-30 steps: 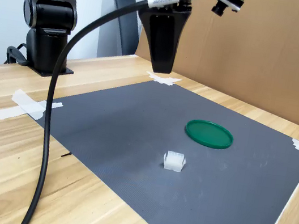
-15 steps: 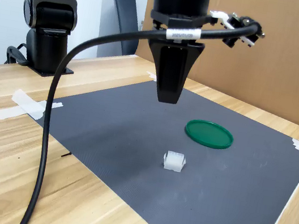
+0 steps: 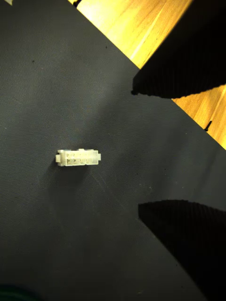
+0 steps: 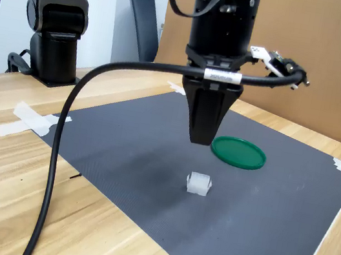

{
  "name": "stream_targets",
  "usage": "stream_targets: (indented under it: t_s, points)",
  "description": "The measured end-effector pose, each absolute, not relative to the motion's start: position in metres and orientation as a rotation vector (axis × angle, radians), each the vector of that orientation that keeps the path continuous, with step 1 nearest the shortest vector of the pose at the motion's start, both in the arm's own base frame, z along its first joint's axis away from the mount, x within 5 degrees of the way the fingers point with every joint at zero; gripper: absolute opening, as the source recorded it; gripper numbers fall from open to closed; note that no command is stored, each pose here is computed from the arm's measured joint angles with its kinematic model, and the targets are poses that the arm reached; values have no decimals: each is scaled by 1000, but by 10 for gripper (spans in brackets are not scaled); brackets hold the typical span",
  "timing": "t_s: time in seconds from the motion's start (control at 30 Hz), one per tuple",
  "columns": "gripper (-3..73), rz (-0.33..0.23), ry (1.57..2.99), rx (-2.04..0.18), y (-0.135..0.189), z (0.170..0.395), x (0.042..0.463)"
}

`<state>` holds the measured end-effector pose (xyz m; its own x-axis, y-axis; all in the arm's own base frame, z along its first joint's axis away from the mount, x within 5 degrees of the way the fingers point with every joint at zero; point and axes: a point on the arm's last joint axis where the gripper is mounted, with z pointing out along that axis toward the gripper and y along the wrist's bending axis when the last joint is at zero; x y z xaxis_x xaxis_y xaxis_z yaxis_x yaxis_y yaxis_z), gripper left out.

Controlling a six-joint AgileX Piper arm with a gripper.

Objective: Grasp a white terminal and put it in the green lid.

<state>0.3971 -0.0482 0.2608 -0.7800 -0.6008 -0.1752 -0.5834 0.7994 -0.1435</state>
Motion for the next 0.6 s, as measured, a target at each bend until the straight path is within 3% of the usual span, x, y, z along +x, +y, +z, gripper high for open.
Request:
stream_targets:
  t_s: [0.27, 0.43, 0.6]
  points:
    - [552, -94, 2816, -969, -33, 239, 406]
    - [552, -134, 2831, -962, -35, 229, 410]
    - [552, -133, 2855, -963, -36, 215, 415]
